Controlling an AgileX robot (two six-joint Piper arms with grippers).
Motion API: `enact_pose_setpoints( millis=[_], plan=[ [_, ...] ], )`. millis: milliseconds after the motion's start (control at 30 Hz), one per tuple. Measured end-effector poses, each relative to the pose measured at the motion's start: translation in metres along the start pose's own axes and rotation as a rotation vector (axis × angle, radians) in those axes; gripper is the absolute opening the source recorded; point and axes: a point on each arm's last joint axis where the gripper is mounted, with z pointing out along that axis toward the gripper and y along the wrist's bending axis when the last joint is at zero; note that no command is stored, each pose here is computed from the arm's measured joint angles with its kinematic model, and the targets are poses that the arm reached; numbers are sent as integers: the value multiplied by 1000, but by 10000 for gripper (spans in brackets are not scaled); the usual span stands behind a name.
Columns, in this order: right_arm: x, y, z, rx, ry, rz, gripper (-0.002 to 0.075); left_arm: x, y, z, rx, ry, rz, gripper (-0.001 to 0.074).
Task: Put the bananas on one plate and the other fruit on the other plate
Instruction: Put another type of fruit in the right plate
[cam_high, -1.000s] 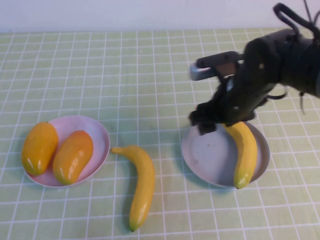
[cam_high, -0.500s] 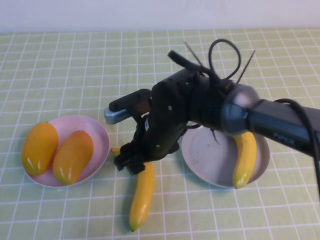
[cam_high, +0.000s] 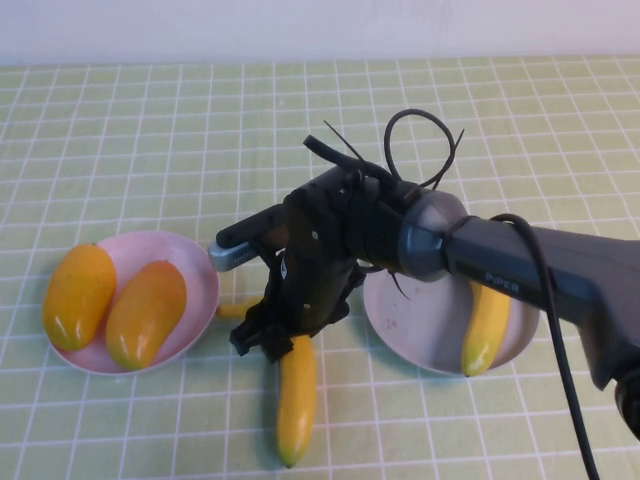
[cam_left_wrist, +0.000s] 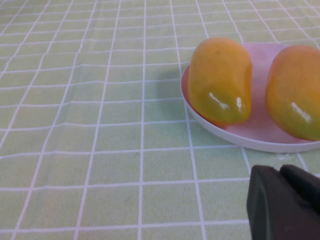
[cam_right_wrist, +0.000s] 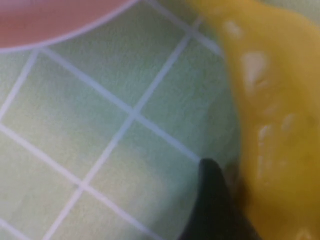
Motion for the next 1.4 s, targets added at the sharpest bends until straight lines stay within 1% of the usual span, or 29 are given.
enact_pose_setpoints(
  millis=[100, 233, 300, 400, 467, 567, 700, 767, 867, 1067, 1233, 1300, 1400],
  plan=[
    [-2, -1, -2, 2, -3, 0, 303, 0, 0, 0, 0, 0, 0, 3],
    [-8, -5, -11, 1, -25, 11, 309, 0, 0, 0, 0, 0, 0, 3],
    [-9, -10, -21, 13, -36, 47, 309, 0, 0, 0, 0, 0, 0, 3],
    [-10, -30, -50, 74, -59, 124, 309, 0, 0, 0, 0, 0, 0, 3],
    [-7, -48, -71, 130, -82, 187, 309, 0, 0, 0, 0, 0, 0, 3],
    [7, -77, -89, 192, -92, 278, 309, 0, 0, 0, 0, 0, 0, 3],
    [28, -108, -88, 230, -70, 369, 309, 0, 0, 0, 0, 0, 0, 3],
    [36, -117, -81, 238, -42, 399, 309, 0, 0, 0, 0, 0, 0, 3],
    [43, -120, -73, 236, -22, 410, 309, 0, 0, 0, 0, 0, 0, 3],
    [40, -121, -70, 223, -54, 412, 309, 0, 0, 0, 0, 0, 0, 3],
    [40, -127, -59, 246, -44, 401, 313, 0, 0, 0, 0, 0, 0, 3],
    [40, -127, -55, 247, -33, 402, 351, 0, 0, 0, 0, 0, 0, 3],
    [43, -128, -53, 253, -4, 405, 452, 0, 0, 0, 0, 0, 0, 3]
  ],
)
